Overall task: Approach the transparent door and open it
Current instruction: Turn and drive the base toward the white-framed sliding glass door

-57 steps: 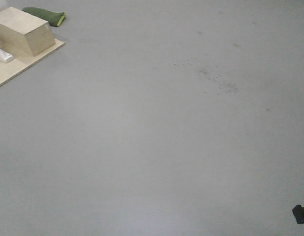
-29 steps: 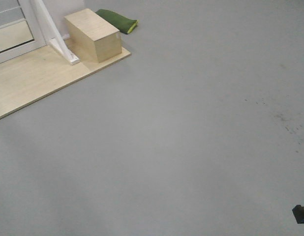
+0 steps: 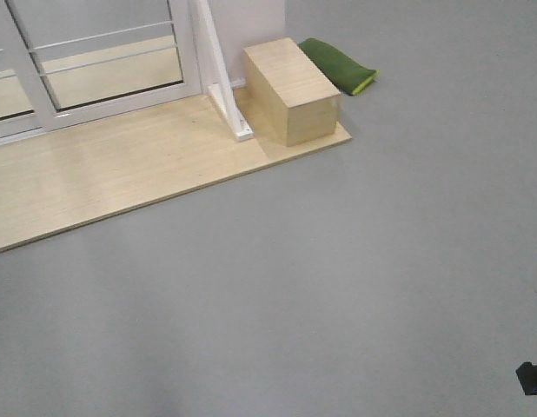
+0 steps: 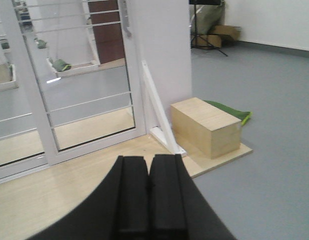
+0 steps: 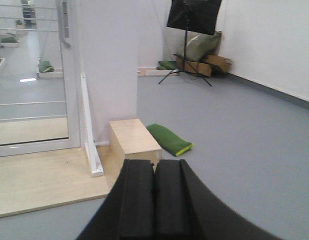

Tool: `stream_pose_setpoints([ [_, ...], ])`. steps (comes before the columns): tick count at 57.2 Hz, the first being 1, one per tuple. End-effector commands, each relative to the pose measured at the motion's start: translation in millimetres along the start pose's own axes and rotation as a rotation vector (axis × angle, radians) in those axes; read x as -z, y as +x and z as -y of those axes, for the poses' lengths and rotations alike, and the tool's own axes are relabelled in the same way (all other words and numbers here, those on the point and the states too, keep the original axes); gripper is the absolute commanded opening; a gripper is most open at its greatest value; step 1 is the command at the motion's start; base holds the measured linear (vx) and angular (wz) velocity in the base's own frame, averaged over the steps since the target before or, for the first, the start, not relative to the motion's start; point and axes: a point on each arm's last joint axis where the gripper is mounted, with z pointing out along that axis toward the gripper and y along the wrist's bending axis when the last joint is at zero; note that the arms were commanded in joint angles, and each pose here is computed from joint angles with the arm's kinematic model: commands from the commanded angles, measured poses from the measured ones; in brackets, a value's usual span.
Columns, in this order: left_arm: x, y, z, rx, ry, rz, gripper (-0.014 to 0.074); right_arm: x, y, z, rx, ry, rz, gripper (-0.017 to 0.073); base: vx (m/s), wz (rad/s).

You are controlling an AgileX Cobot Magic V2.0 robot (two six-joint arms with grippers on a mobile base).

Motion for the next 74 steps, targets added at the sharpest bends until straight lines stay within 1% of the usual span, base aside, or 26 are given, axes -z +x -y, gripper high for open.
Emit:
stream_pose_setpoints([
  [1,0.5,-3.3,-1.5,0.019,-0.017,0.084,-0.0003,1.3,-6.5,1.8,-0.001,0.024,0.089,-0.0001,0.59,0.55],
  [15,0.5,-3.3,-1.5,0.019,-0.017,0.084,-0.0003,1.3,-6.5,1.8,-0.001,0.024,0.089,-0.0001,0.58,0.42],
  [49,0.5,-3.3,-1.5,0.019,-0.017,0.084,-0.0003,1.3,-6.5,1.8,-0.001,0.024,0.089,-0.0001,0.58,0.14],
  [74,0.5,-3.3,-1.5,0.019,-0.017,0.084,-0.0003,1.3,-6.5,1.8,-0.001,0.024,0.089,-0.0001,0.59,0.33],
])
